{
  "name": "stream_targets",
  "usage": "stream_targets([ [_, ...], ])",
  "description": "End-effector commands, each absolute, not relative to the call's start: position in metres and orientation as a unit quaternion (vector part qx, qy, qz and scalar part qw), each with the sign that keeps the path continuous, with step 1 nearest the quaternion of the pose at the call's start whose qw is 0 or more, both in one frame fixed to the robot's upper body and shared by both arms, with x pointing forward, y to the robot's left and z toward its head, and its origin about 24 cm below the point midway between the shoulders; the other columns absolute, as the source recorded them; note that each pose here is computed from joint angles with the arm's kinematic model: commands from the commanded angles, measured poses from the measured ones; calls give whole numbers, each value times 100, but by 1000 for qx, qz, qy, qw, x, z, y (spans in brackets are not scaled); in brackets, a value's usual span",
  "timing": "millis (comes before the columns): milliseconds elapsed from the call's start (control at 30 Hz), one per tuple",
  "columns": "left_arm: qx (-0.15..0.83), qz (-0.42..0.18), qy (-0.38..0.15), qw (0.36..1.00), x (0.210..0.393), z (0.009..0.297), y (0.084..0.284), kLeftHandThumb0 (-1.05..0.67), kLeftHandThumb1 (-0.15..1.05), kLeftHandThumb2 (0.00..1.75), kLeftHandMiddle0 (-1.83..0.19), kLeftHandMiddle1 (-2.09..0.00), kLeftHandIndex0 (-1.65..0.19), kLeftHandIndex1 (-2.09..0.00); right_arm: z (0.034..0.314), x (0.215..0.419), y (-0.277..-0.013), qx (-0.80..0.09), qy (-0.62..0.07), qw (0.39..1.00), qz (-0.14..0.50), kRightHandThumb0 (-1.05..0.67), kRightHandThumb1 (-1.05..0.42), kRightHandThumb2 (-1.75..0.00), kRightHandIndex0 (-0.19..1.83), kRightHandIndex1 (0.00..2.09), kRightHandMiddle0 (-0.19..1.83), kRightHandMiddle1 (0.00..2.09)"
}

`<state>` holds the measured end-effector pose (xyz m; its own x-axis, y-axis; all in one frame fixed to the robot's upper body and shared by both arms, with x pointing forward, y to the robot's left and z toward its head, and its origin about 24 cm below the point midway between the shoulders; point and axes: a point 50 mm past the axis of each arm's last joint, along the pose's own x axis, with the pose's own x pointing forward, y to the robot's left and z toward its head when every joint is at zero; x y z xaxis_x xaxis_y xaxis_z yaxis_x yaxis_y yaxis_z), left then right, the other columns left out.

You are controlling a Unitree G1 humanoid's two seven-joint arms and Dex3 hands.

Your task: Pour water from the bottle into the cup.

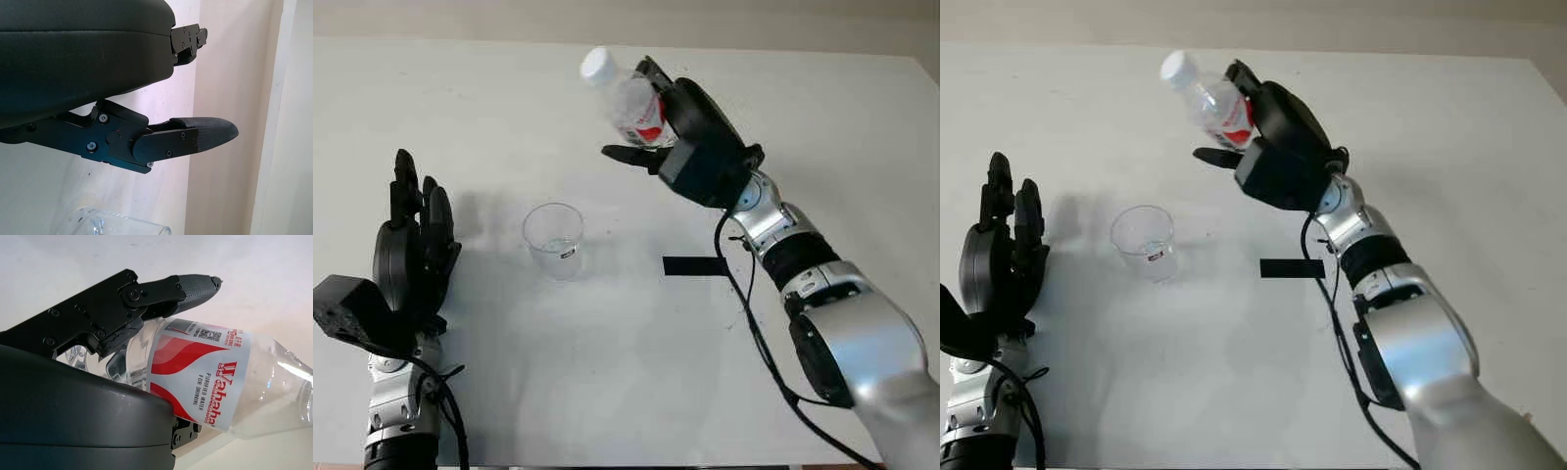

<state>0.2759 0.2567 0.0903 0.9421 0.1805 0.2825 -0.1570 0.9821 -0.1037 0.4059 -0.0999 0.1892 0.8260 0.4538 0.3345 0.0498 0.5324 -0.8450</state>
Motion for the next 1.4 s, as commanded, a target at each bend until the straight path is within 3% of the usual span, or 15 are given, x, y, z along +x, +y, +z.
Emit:
stream_targets([
  [0, -40, 88, -149, 984, 273, 89, 258, -68, 105, 51, 12, -6, 13, -6, 208, 406, -96, -490, -309, 808, 112, -35, -105, -35, 100, 209, 68, 209],
  [333, -40, 87, -148, 984, 275, 90, 257, -68, 105, 52, 12, -5, 14, -5, 210, 400, -89, -569, -394, 718, 82, -41, -105, -30, 94, 209, 69, 209],
  [667, -41, 84, -151, 984, 275, 89, 256, -67, 105, 52, 12, -5, 13, -6, 210, 397, -93, -616, -458, 638, 59, -43, -105, -28, 103, 209, 77, 209],
  [1367, -44, 88, -148, 984, 274, 87, 254, -67, 105, 52, 12, -6, 13, -6, 215, 391, -92, -635, -533, 557, 57, -44, -105, -27, 108, 209, 80, 209],
])
